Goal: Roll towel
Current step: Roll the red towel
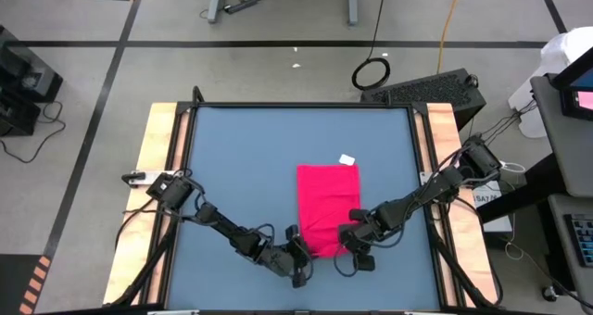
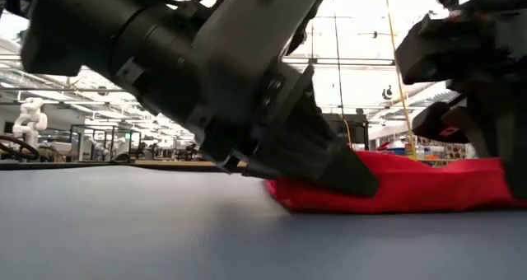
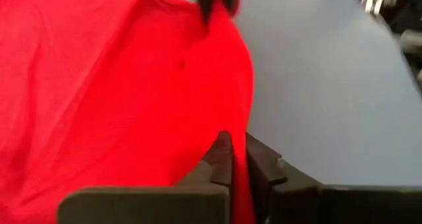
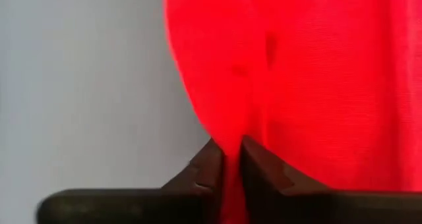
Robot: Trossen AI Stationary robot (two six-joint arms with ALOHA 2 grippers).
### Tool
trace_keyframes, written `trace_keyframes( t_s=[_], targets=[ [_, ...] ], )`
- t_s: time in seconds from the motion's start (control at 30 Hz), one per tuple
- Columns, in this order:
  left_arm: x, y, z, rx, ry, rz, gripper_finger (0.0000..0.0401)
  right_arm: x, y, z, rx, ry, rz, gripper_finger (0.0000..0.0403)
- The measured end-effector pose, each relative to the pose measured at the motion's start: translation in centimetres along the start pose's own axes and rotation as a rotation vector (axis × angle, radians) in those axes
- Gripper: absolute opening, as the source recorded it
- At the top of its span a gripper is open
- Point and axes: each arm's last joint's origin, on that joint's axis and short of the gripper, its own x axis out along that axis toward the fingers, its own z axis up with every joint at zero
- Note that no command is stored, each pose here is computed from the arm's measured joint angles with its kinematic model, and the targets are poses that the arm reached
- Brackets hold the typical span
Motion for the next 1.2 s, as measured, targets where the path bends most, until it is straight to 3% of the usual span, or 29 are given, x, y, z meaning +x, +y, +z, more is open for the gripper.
trace_keyframes(
  t_s=[0.17,0.3,0.5,0.7,1.0,1.2],
  targets=[
    [0.5,1.0,0.6,-0.181,0.059,-0.054,0.0031,-0.7,1.4,-1.2,-0.057,-0.004,-0.029,0.0098],
    [0.9,2.1,1.1,-0.306,0.089,-0.039,0.002,-0.9,3.2,-2.9,-0.126,-0.013,-0.077,0.0155],
    [1.4,3.2,1.8,-0.384,0.108,-0.048,0.0012,-0.9,5.3,-5.3,-0.213,-0.1,-0.193,0.0213],
    [1.6,3.6,1.9,-0.422,0.123,-0.055,0.0018,-0.9,6.2,-6.5,-0.234,-0.198,-0.305,0.0218],
    [2.0,4.7,2.1,-0.519,0.145,-0.025,0.0019,-0.2,6.7,-7.7,-0.343,-0.22,-0.384,0.0203],
    [2.1,5.1,2.1,-0.557,0.161,-0.019,0.002,0.2,6.1,-7.8,-0.339,-0.212,-0.461,0.0193]
  ],
)
